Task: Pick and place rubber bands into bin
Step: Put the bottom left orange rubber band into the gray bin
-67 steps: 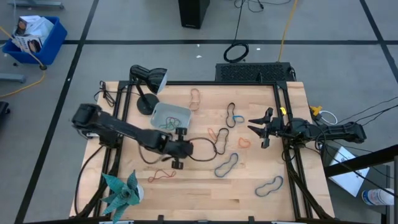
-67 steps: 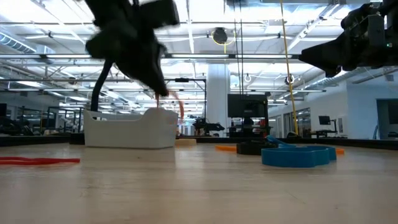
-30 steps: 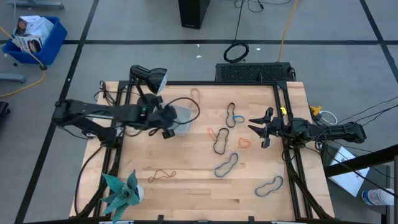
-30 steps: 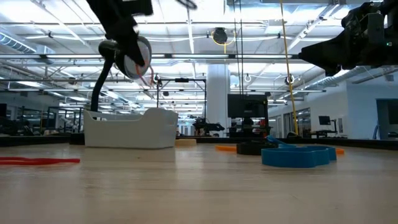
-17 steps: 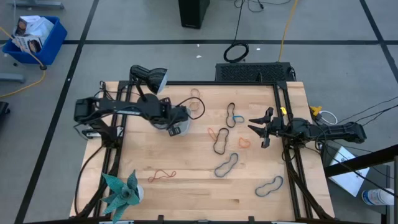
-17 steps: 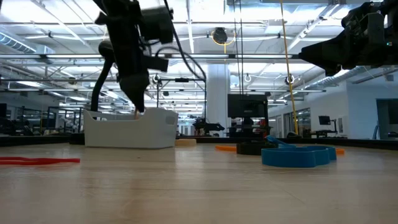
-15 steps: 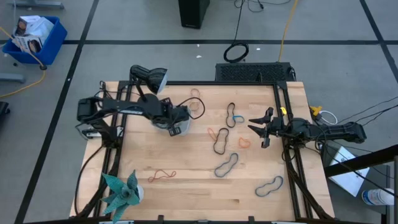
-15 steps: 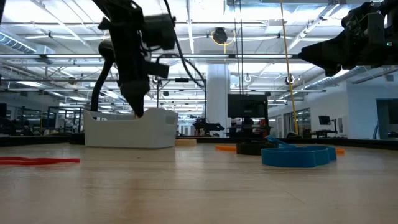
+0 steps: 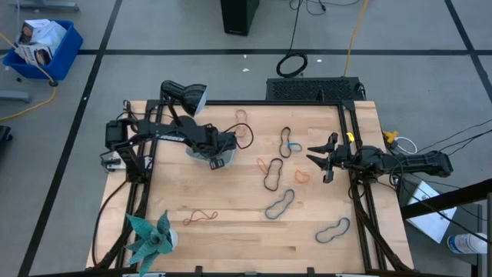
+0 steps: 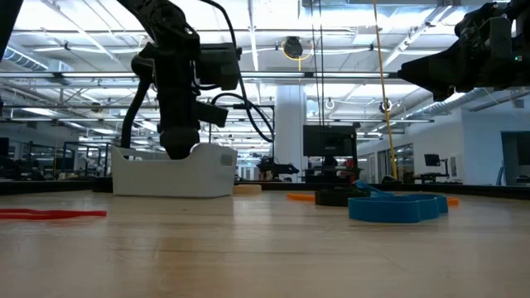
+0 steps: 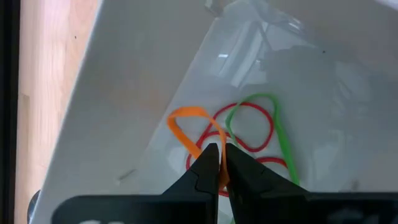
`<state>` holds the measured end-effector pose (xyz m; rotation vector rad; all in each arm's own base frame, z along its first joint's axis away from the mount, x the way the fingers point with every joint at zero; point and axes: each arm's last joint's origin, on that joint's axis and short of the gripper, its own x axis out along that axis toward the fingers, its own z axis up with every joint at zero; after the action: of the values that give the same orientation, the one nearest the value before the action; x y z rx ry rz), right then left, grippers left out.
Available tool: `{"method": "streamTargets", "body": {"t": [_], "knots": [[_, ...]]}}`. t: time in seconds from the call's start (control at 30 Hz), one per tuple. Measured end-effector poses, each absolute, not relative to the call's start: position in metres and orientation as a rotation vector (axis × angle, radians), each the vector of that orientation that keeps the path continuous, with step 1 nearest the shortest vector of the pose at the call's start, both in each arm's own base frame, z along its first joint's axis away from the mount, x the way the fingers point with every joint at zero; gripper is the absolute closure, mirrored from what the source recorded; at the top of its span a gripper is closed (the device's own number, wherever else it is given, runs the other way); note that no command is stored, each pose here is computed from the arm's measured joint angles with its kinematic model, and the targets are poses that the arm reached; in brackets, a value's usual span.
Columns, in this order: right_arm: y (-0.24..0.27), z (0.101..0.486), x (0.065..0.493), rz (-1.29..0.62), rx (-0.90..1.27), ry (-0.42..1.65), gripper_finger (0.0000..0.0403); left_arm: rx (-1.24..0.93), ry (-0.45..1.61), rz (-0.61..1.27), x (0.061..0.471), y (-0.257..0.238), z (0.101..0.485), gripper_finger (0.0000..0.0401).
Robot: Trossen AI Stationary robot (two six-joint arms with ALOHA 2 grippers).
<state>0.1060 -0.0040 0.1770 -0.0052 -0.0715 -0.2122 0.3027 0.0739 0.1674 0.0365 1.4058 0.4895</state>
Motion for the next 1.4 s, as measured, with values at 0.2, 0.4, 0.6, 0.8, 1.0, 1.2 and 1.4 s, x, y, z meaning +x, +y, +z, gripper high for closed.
{"method": "streamTargets", "body": {"t": [0.2,0.4,0.6,0.8,1.0,1.2,1.4], "knots": [[-0.0040,0.1770,0.1060,-0.212,-0.006,-0.071,0.0287,0.037,1.406,0.489,0.3026,0.0739,0.1673,0.0371],[-0.0040,0.1771,0.1060,-0.212,-0.006,-0.072,0.0287,0.037,1.406,0.490,0.3026,0.0739,0.1673,0.0371],[-0.0040,0.1771,0.1060,-0.212,-0.006,-0.072,0.0287,0.037,1.405,0.490,0.3027,0.0739,0.1673,0.0370],[-0.0040,0.1771,0.1060,-0.212,-0.006,-0.072,0.0287,0.018,1.400,0.507,0.3027,0.0739,0.1673,0.0369],[-0.0040,0.1771,0.1060,-0.212,-0.006,-0.072,0.0287,0.016,1.399,0.509,0.3027,0.0739,0.1673,0.0332],[-0.0040,0.1770,0.1060,-0.212,-0.006,-0.071,0.0287,0.024,1.401,0.505,0.3026,0.0739,0.1673,0.0276],[-0.0040,0.1771,0.1060,-0.212,-0.006,-0.072,0.0287,0.078,1.414,0.464,0.3019,0.0734,0.1690,0.0255]]}}
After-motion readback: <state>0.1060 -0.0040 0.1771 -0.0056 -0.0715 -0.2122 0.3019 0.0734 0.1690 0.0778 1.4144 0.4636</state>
